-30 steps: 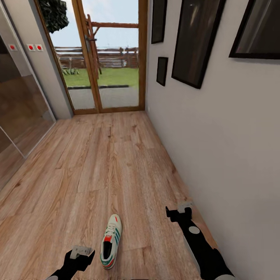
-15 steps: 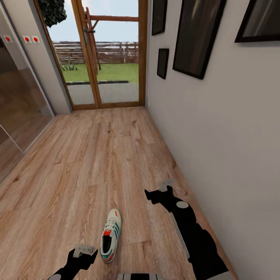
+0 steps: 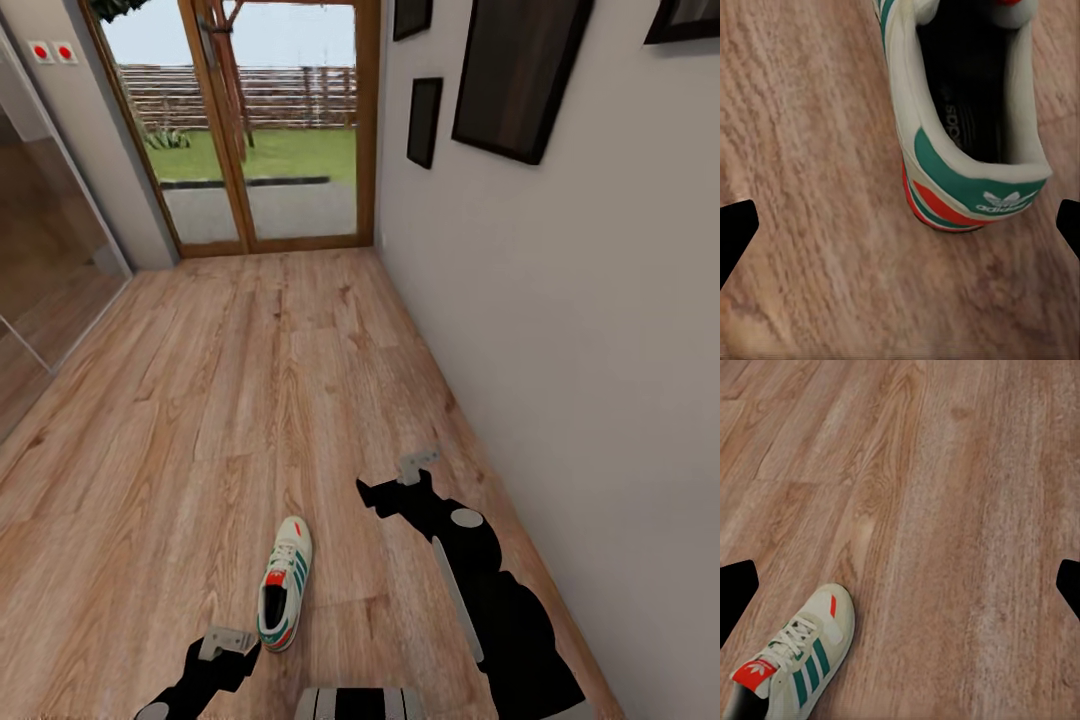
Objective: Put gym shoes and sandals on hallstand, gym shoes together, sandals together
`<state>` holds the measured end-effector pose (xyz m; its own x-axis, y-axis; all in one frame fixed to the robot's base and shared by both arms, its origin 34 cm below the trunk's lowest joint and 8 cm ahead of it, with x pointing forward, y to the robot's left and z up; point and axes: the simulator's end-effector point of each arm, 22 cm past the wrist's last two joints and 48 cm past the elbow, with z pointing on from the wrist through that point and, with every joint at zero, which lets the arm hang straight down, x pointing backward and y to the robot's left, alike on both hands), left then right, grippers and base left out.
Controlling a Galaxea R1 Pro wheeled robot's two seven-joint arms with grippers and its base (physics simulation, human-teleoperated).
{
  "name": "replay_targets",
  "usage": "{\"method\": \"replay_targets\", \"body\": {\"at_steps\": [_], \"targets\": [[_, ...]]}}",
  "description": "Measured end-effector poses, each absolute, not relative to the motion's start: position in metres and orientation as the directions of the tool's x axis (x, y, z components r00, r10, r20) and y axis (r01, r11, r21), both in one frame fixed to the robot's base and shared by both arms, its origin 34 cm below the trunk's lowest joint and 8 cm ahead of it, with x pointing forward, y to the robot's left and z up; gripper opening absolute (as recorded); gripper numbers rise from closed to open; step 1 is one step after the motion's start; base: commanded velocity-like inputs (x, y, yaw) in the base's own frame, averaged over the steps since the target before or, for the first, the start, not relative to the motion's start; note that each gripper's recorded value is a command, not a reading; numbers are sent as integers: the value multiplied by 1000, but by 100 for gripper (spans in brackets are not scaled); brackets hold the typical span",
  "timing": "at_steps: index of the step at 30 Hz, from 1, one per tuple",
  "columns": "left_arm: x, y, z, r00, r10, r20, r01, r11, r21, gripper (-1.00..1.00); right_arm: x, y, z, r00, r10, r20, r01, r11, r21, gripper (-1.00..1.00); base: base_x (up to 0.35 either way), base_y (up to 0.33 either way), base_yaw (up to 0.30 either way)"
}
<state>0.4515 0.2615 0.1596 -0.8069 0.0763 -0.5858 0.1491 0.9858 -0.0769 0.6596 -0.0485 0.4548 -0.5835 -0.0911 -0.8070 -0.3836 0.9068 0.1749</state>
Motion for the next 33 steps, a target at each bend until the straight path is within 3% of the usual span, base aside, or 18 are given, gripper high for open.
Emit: {"method": "replay_targets", "body": {"at_steps": [16, 28, 33], "targets": [[448, 262, 149, -814, 67, -578, 134, 988, -73, 100, 655, -44, 431, -618, -91, -781, -388, 900, 202, 100, 0, 0, -6], [555, 264, 195, -699, 40, -714, 75, 997, -17, 100, 654, -43, 430, -620, -93, -779, -390, 898, 203, 100, 0, 0, -1], [571, 259, 199, -703, 31, -711, 65, 998, -20, 100, 654, -43, 429, -620, -94, -779, -391, 898, 203, 100, 0, 0, 0]]}}
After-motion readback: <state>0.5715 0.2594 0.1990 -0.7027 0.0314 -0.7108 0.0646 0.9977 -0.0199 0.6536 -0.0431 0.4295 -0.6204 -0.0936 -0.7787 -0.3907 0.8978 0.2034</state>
